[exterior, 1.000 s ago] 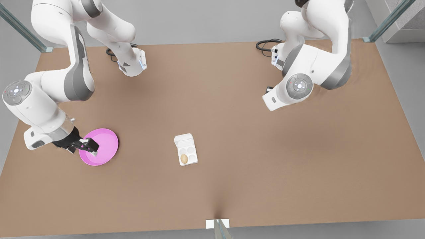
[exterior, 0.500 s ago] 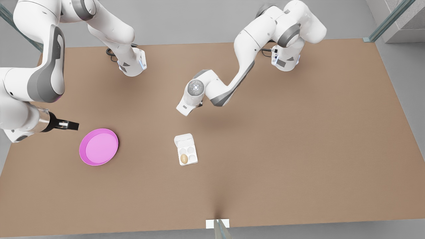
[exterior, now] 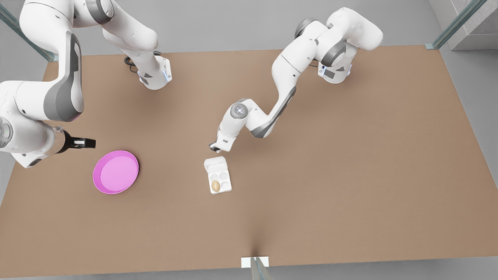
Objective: Pack egg into the box and close the box lid
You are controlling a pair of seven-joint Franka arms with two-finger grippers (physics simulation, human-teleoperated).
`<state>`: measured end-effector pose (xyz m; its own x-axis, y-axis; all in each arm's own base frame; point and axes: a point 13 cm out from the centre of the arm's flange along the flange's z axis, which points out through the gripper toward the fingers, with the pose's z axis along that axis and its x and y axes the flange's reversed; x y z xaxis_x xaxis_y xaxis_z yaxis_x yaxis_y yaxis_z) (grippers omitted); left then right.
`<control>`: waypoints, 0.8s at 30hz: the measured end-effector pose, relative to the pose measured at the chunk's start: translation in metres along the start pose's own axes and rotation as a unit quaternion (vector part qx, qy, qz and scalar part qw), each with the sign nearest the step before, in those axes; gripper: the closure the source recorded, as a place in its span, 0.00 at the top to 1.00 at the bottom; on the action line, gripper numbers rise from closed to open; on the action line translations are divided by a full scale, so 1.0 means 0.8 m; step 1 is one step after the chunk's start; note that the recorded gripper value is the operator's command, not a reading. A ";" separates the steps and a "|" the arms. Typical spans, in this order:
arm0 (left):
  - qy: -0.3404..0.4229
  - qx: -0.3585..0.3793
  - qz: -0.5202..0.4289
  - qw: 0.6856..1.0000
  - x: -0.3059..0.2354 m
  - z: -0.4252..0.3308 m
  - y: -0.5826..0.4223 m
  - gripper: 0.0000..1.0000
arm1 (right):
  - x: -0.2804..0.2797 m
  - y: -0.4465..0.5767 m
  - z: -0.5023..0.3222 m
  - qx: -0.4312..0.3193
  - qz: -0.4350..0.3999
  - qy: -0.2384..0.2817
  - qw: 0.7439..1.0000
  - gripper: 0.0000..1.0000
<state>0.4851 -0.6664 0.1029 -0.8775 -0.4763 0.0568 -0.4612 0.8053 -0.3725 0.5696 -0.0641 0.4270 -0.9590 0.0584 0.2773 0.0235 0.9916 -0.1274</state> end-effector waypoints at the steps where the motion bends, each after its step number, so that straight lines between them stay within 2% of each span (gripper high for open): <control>1: -0.002 0.007 -0.006 1.000 -0.002 -0.003 -0.006 0.21 | 0.001 0.000 0.001 0.001 -0.002 0.002 1.000 1.00; 13: -0.020 0.045 -0.078 0.996 -0.066 -0.028 -0.027 0.21 | 0.004 0.009 0.004 0.006 -0.023 0.011 1.000 1.00; 24: -0.038 0.073 -0.127 0.988 -0.152 -0.068 -0.040 0.21 | 0.006 0.017 0.002 0.019 -0.037 0.013 0.999 1.00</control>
<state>0.5995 -0.6146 0.1579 -0.7204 -0.6865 0.0986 -0.6371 0.5989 -0.4852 0.5652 -0.0505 0.4249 -0.9498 -0.0117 0.3126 -0.0589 0.9881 -0.1420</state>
